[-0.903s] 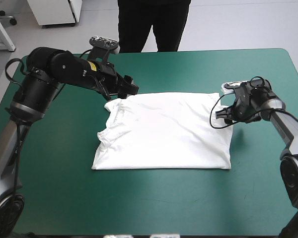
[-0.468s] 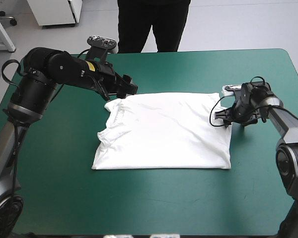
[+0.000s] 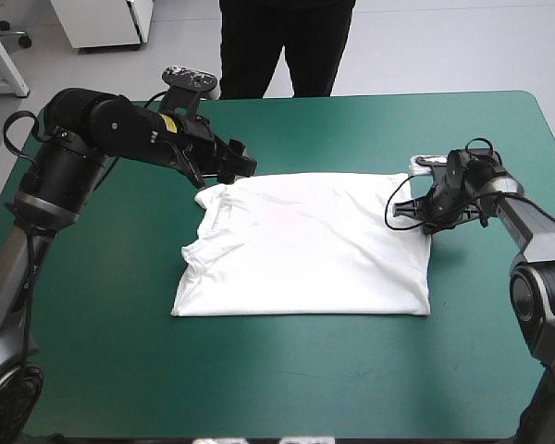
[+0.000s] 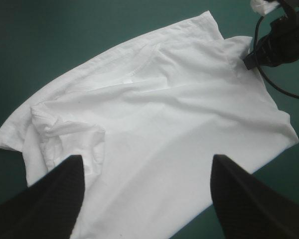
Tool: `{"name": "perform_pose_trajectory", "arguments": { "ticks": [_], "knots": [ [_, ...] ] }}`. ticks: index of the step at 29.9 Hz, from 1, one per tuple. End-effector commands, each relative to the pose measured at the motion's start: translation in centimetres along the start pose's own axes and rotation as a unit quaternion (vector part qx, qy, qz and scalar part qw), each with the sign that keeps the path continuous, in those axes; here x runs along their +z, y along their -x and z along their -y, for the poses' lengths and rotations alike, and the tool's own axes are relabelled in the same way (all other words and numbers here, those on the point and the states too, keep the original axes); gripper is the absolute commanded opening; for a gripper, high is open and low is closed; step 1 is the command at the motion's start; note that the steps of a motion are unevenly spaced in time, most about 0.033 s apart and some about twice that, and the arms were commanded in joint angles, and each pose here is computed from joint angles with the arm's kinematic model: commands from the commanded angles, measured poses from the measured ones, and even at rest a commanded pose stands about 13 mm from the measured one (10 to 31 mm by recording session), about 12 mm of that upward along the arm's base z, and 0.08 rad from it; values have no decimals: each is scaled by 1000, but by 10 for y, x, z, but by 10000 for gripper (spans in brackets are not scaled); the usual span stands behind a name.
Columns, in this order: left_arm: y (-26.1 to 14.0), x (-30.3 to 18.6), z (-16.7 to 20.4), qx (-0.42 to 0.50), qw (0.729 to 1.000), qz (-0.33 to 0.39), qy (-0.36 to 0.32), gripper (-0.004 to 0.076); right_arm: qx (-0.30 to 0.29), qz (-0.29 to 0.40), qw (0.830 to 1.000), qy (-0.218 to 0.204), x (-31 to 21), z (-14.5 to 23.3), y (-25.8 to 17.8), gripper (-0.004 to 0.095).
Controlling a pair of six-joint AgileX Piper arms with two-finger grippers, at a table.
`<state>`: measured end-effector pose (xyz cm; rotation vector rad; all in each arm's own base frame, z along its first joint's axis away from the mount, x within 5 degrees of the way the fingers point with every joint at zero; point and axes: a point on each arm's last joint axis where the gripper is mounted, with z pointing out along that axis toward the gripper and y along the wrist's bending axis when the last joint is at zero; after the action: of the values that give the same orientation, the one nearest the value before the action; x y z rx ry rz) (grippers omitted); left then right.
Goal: Fold the cloth
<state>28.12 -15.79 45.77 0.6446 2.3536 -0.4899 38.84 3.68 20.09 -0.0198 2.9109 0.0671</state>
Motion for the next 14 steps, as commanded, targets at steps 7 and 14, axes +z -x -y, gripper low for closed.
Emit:
{"name": "perform_pose_trajectory", "arguments": {
  "ticks": [7,14],
  "knots": [
    [-3,-37,8,14,999,29,11,511,-12,51,999,-1,-40,-2,3,-17],
    [-4,-43,9,16,999,35,15,506,-87,108,990,22,-92,-50,4,-17]
  ]
}}
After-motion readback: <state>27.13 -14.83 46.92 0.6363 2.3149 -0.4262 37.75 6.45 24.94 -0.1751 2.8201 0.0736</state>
